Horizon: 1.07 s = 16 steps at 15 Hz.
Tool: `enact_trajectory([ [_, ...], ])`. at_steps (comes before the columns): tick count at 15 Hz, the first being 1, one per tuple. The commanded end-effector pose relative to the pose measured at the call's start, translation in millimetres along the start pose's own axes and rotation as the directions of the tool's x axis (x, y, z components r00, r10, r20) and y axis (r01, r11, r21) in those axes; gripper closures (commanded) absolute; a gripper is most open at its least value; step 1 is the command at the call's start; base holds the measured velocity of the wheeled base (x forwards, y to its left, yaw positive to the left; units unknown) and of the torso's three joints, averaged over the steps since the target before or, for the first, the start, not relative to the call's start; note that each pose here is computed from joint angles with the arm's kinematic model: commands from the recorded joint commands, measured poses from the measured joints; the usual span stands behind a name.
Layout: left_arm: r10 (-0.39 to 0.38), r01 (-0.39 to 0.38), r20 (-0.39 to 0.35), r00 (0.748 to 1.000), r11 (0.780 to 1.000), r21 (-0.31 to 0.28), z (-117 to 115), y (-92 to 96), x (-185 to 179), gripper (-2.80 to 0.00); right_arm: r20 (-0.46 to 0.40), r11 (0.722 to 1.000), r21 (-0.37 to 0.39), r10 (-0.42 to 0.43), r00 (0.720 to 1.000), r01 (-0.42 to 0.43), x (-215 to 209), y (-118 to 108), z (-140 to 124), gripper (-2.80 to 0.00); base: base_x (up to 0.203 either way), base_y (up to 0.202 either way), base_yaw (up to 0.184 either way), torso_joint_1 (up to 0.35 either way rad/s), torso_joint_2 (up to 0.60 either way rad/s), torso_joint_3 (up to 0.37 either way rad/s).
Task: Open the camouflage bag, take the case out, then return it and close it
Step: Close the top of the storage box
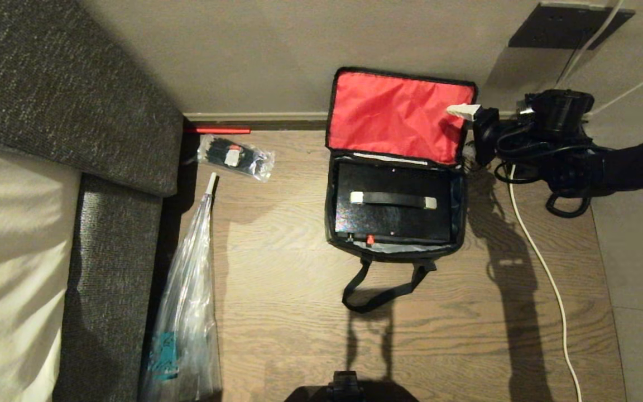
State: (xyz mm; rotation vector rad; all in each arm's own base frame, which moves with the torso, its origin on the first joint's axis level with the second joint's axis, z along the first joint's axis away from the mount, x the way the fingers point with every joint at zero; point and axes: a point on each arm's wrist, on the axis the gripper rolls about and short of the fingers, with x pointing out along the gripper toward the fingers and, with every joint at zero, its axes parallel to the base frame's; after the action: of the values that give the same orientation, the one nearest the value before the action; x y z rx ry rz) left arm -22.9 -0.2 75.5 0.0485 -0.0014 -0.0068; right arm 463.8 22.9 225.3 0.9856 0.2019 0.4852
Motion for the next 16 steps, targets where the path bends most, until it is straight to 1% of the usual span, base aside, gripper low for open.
enact_trajectory([
  [1,0.001,-0.001,-0.003,1.000,1.000,0.001,-0.4,0.0,0.2,0.00,-0.001,1.000,0.001,0.007,1.000,-0.007,-17.3,19.2,0.7,-2.80,0.000,0.000,0.000,0.000,0.00,0.000],
  [7,0.001,-0.001,-0.003,1.000,1.000,0.001,-0.4,0.0,0.2,0.00,-0.003,1.000,-0.005,0.009,1.000,-0.009,-48.1,45.4,-1.6,-2.80,0.000,0.000,0.000,0.000,0.00,0.000],
  [11,0.001,-0.001,-0.003,1.000,1.000,0.001,-0.4,0.0,0.2,0.00,-0.026,1.000,0.016,-0.002,1.000,0.002,-66.9,58.1,-11.3,-2.80,0.000,0.000,0.000,0.000,0.00,0.000],
  [13,0.001,-0.001,-0.003,1.000,1.000,0.001,-0.4,0.0,0.2,0.00,-0.059,0.999,0.027,-0.021,0.998,0.022,-72.9,59.4,-22.9,-2.80,0.000,0.000,0.000,0.000,0.00,0.000],
  [14,0.001,-0.001,-0.003,1.000,1.000,0.001,-0.4,0.0,0.2,0.00,-0.077,0.999,0.027,-0.035,0.996,0.037,-73.2,54.4,-29.4,-2.80,0.000,0.000,0.000,0.000,0.00,0.000],
  [15,0.001,-0.001,-0.003,1.000,1.000,0.001,-0.4,0.0,0.2,0.00,-0.083,0.999,0.003,-0.039,0.996,0.039,-70.4,51.1,-31.0,-2.80,0.000,0.000,0.000,0.000,0.00,0.000],
  [16,0.001,-0.001,-0.003,1.000,1.000,0.001,-0.4,0.0,0.2,0.00,-0.076,0.998,-0.060,-0.035,0.996,0.031,-62.7,48.2,-28.9,-2.80,0.000,0.000,0.000,0.000,0.00,0.000],
])
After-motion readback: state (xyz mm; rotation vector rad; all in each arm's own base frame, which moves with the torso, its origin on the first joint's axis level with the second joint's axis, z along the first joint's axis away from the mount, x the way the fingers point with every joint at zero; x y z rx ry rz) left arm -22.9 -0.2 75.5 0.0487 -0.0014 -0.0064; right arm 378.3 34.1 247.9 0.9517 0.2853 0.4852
